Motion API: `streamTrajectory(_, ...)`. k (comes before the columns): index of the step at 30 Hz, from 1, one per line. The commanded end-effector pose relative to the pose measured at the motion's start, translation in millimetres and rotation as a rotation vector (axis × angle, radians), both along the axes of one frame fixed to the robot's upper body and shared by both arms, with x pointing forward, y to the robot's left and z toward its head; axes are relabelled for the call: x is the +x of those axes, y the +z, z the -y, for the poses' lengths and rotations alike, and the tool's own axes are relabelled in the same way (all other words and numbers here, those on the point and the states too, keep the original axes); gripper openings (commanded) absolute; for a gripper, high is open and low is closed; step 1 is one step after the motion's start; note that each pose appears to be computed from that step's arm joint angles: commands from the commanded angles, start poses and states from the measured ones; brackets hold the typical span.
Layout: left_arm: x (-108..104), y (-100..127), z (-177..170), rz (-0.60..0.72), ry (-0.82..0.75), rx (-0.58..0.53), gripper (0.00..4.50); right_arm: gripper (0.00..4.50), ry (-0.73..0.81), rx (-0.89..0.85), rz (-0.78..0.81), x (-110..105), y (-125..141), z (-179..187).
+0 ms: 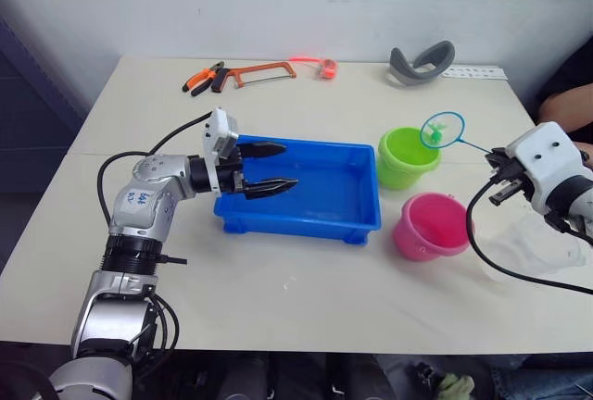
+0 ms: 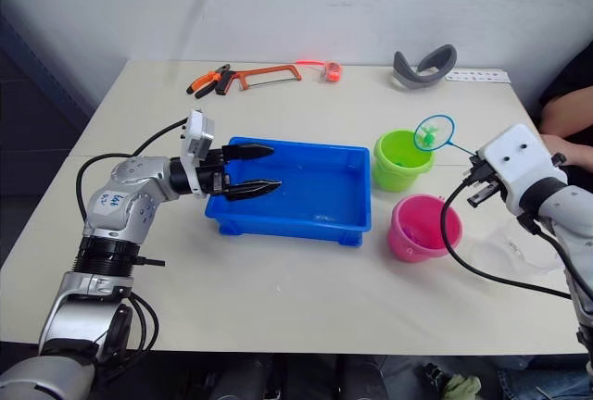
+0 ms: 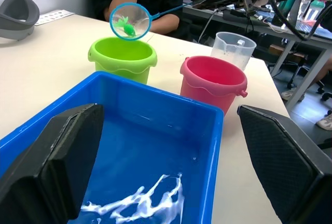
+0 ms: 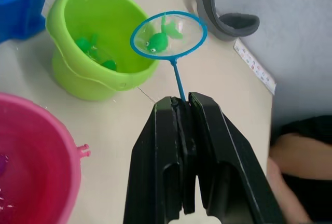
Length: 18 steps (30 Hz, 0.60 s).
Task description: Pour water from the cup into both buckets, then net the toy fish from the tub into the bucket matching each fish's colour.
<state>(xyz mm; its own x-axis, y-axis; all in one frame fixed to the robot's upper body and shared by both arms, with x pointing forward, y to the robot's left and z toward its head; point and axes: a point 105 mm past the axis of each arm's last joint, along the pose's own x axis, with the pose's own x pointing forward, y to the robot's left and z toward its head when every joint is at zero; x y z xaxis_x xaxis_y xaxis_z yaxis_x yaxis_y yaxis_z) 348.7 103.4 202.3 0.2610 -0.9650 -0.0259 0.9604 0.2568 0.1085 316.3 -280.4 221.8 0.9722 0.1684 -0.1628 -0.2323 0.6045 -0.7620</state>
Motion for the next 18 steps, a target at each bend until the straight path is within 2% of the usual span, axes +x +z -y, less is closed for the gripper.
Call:
streamTrajectory(1,-1.2,9.2,-5.3,0.047,0.008,-0.001,4.48,0.00,0.078,-0.309,0.132,-2.7,22.6,-6.1)
streamTrajectory(6,-1.5,8.5,-6.1,0.048,0.011,0.002,4.48,0.00,0.190,-0.749,0.195,-3.2,23.2,-11.7)
streamTrajectory(11,-1.6,8.8,-4.6,0.049,0.007,0.001,4.48,0.00,0.262,-0.929,0.240,-4.3,18.7,-11.9)
streamTrajectory(15,-1.7,8.7,-4.3,0.050,0.005,0.001,4.48,0.00,0.265,-0.936,0.268,-4.0,21.6,-10.5)
streamTrajectory(18,-2.3,8.6,-4.3,0.049,0.001,0.005,4.48,0.00,0.232,-0.743,0.256,-4.0,23.5,-7.8)
